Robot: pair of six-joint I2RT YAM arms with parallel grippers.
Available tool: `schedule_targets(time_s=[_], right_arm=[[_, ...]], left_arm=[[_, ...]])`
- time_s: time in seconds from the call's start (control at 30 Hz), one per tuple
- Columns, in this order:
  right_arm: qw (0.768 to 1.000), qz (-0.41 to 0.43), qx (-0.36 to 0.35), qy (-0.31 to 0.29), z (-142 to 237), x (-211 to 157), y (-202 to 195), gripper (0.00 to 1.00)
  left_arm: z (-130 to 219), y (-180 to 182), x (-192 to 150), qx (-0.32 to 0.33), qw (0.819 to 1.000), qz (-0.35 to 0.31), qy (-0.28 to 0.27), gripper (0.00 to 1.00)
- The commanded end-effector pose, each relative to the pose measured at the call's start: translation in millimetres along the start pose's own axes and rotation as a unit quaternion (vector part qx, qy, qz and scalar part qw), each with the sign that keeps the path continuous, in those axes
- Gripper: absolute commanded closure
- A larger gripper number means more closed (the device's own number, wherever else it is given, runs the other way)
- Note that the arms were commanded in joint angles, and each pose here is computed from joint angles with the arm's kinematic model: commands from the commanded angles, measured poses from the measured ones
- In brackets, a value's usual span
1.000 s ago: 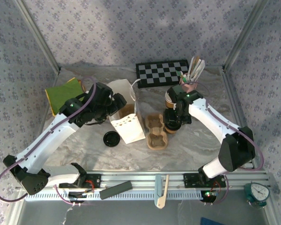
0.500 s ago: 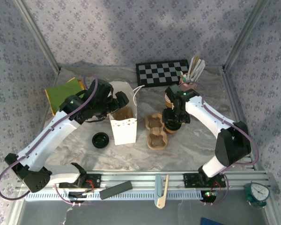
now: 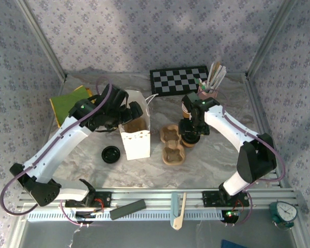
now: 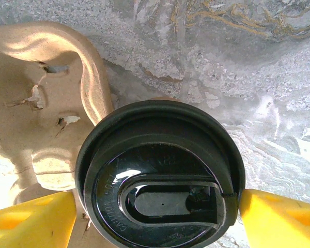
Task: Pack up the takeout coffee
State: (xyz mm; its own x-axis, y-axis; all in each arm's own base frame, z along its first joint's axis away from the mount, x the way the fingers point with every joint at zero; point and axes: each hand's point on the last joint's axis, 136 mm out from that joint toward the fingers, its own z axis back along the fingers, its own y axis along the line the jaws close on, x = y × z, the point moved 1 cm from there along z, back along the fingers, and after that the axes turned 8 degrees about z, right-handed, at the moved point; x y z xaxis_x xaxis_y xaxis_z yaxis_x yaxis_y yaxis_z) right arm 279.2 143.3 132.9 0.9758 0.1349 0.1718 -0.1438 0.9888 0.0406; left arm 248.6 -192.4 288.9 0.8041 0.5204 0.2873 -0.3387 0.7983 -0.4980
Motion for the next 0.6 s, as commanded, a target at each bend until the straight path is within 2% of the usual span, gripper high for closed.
schedule_targets(time_s=[0.0, 0.17, 0.37, 0.57], right_arm=[[1.000, -0.002, -0.004, -0.010, 9, 4, -1, 0.16], [1.000, -0.002, -0.002, -0.013, 11, 4, -1, 0.16], [1.000, -0.001, 0.002, -0.012, 11, 4, 0, 0.16], [1.000, 0.000, 0.004, -0.014, 9, 4, 2, 0.16]], left_arm=[[17, 21, 5, 0.041, 0.999, -0.024, -0.015, 0.00], [30, 26, 9, 0.031, 0.999, -0.012, -0.026, 0.00], [28, 20, -12, 0.001, 0.999, -0.007, 0.038, 0.00], [48, 26, -20, -0.018, 0.999, -0.019, 0.047, 0.00]])
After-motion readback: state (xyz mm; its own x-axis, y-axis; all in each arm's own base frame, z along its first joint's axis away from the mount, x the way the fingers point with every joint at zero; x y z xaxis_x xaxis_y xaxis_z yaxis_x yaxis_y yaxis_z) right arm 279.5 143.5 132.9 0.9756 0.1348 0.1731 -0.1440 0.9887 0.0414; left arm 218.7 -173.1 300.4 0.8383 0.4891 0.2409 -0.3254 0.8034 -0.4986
